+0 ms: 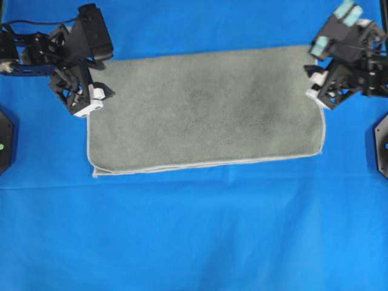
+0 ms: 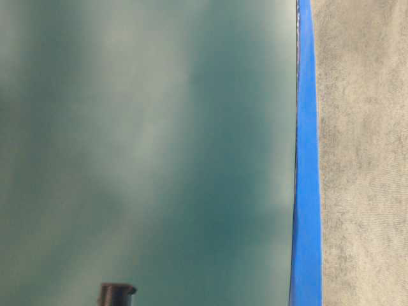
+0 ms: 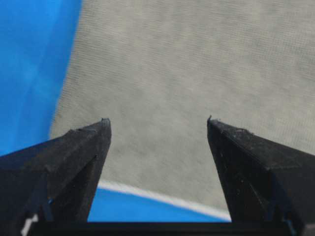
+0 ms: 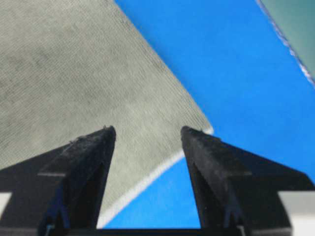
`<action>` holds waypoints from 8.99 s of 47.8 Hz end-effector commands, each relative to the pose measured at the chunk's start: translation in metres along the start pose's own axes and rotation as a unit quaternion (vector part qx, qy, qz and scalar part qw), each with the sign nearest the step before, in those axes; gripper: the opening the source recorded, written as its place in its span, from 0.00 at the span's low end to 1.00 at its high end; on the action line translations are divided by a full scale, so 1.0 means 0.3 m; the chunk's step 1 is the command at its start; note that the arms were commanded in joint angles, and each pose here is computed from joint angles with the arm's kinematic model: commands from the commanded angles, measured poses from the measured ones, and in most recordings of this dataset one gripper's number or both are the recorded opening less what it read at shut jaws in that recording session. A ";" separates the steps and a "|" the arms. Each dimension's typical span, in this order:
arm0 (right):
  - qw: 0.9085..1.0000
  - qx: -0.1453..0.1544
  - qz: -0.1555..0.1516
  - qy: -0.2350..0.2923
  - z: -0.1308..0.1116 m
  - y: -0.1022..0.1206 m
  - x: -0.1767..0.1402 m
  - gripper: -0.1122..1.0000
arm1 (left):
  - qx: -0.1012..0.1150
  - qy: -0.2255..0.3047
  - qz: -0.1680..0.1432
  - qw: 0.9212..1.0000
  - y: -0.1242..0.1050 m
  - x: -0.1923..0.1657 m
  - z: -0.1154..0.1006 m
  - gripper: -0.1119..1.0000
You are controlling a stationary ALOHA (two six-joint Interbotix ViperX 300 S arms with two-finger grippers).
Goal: Fold a large towel.
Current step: 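Release the towel and regrasp its top corners with both grippers, then lift the towel and rotate it, left gripper swinging down to the bottom, then lay the towel lengthwise and regrasp its top corners with both grippers, then fold the top half down over the bottom half with both grippers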
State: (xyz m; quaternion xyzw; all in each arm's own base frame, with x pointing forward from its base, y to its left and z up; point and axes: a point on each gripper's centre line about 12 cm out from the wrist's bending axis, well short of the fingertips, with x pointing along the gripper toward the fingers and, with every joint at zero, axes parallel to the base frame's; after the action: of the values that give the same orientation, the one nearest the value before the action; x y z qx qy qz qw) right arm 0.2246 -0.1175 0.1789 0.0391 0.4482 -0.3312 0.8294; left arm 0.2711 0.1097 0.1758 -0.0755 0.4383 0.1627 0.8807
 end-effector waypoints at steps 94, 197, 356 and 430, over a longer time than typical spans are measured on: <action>0.981 0.008 0.124 -0.146 0.197 0.061 -0.370 0.12 | -0.042 -0.088 -0.071 0.993 -0.150 -0.396 0.126 0.15; 0.993 0.018 0.010 -0.113 0.493 -0.110 0.141 0.12 | -0.116 -0.092 -0.341 0.928 -1.137 -0.043 0.320 0.15; 0.998 0.049 0.036 -0.004 0.068 -0.240 0.465 0.60 | -0.168 -0.160 0.072 0.970 0.353 0.593 0.279 0.78; 0.979 -0.053 0.184 -0.066 -0.024 0.211 -0.253 0.13 | 0.000 -0.146 -0.155 0.977 -0.469 0.017 0.236 0.13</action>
State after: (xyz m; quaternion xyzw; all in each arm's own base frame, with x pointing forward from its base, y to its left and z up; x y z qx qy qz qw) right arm 0.2249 -0.0422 0.2225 0.0430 0.3767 -0.1744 0.9088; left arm 0.3741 0.0239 0.2063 -0.1113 0.2926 0.0614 0.9478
